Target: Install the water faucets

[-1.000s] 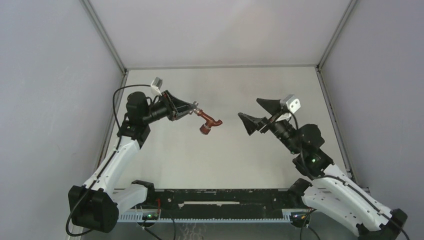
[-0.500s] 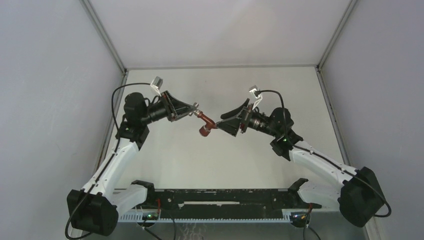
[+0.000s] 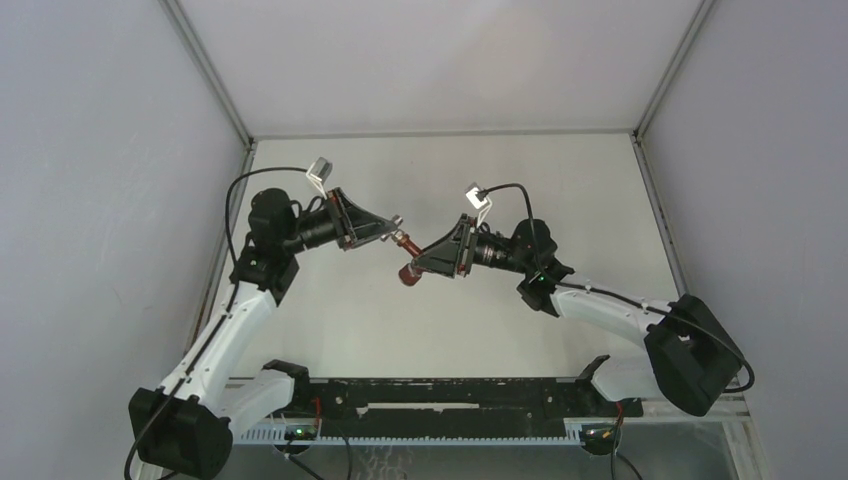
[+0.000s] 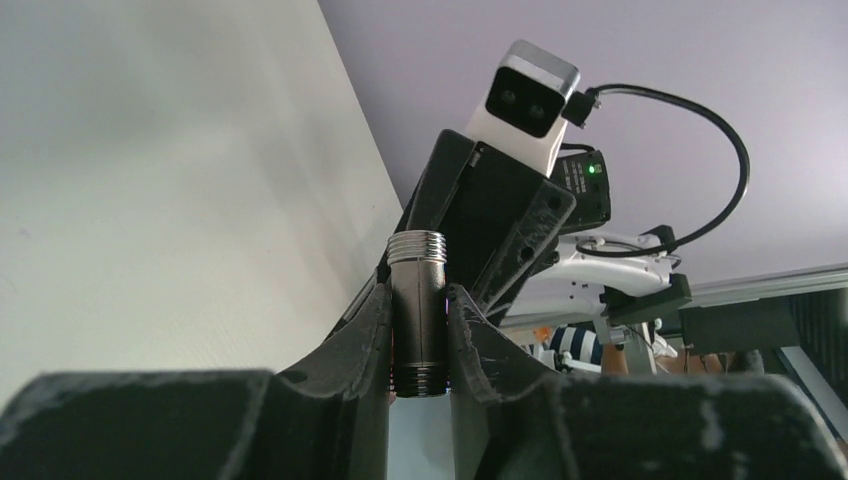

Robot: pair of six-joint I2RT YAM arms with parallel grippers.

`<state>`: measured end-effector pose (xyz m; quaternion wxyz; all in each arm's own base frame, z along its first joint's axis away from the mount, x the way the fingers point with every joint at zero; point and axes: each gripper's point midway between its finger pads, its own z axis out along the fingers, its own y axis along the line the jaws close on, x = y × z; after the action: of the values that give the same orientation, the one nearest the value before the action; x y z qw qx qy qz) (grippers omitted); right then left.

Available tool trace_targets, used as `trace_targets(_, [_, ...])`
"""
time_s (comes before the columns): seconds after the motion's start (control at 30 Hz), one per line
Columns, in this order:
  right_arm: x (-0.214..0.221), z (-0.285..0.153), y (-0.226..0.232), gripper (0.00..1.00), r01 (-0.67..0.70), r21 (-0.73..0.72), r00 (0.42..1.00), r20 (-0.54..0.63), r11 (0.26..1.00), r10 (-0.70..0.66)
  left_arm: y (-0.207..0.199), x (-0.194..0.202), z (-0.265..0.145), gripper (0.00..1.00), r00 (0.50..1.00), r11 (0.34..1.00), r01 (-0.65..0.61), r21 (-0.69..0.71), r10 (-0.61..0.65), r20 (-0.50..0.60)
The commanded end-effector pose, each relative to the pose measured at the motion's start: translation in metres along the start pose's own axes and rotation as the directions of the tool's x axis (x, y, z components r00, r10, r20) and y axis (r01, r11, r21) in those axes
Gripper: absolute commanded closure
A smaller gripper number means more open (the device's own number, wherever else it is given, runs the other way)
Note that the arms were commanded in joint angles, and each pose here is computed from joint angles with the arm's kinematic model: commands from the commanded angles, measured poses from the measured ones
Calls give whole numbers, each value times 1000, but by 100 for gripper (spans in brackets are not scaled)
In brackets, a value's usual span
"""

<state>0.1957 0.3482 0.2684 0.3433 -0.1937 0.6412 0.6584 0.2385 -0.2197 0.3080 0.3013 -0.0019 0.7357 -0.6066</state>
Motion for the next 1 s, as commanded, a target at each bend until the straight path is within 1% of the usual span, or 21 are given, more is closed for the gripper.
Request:
trace_targets(0.0, [-9, 4, 20, 66, 29, -87, 999, 28, 996, -26, -12, -1, 0, 100, 997, 997, -72, 28, 72, -8])
trace_targets(0.03, [-9, 5, 19, 76, 12, -88, 1000, 27, 996, -10, -13, -1, 0, 100, 997, 997, -74, 29, 74, -7])
trace_targets(0.07, [-9, 5, 19, 99, -2, -94, 1000, 24, 996, 4, -13, -2, 0, 100, 997, 997, -75, 30, 75, -4])
trace_targets(0.17, [-9, 5, 20, 100, -33, -110, 999, 17, 993, 35, -14, -4, -1, 100, 997, 997, -76, 23, 75, 7])
trace_targets(0.2, [-10, 4, 16, 100, -48, -92, 999, 20, 995, 50, -14, -4, -1, 96, 997, 997, -77, 21, 77, 8])
trace_targets(0.23, [-11, 3, 10, 100, -59, -68, 998, 24, 996, 60, -14, -4, -1, 83, 997, 997, -80, 17, 80, 11])
trace_targets(0.3, [-16, -3, -3, 100, -65, -5, 997, 52, 998, 65, -3, -5, -1, 39, 998, 997, -61, -43, 62, 17])
trace_targets(0.33, [-20, -9, -7, 100, -66, 30, 995, 78, 997, 63, 3, -7, -3, 24, 997, 994, -71, -84, 73, 27])
trace_targets(0.37, [-24, -16, -16, 100, -74, 75, 992, 111, 994, 66, 9, -8, -4, 5, 997, 990, -69, -126, 74, 35])
trace_targets(0.4, [-28, -26, -26, 100, -94, 122, 986, 151, 988, 75, 13, -10, -6, 1, 995, 984, -78, -163, 87, 48])
trace_targets(0.5, [-43, -64, -57, 100, -163, 227, 955, 280, 960, 96, 23, -17, -13, 0, 990, 962, -96, -256, 120, 79])
trace_targets(0.57, [-50, -101, -94, 100, -234, 372, 929, 359, 898, 94, 30, -22, -17, 0, 986, 945, -99, -312, 135, 95])
trace_targets(0.6, [-49, -120, -111, 100, -257, 457, 921, 384, 852, 73, 33, -24, -20, 0, 984, 936, -100, -338, 142, 104])
trace_targets(0.67, [-55, -165, -144, 100, -294, 631, 893, 448, 718, -28, 40, -27, -24, 0, 979, 917, -104, -385, 161, 121])
trace_targets(0.73, [-60, -208, -166, 100, -340, 732, 859, 497, 590, -122, 45, -27, -27, 0, 977, 908, -103, -407, 170, 132])
trace_targets(0.8, [-63, -241, -182, 100, -383, 780, 834, 522, 494, -177, 53, -31, -32, 0, 970, 891, -80, -447, 172, 170])
trace_targets(0.83, [-64, -252, -189, 100, -412, 778, 823, 541, 474, -173, 58, -33, -36, 0, 965, 878, -68, -474, 179, 193])
trace_targets(0.87, [-66, -259, -196, 100, -431, 767, 813, 558, 475, -164, 61, -35, -40, 0, 959, 867, -60, -495, 188, 212])
trace_targets(0.9, [-63, -266, -205, 100, -454, 760, 809, 570, 465, -141, 62, -37, -44, 0, 952, 857, -62, -512, 204, 227])
trace_targets(0.97, [-67, -285, -220, 100, -497, 748, 786, 603, 440, -139, 63, -39, -51, 0, 941, 845, -71, -531, 234, 246])
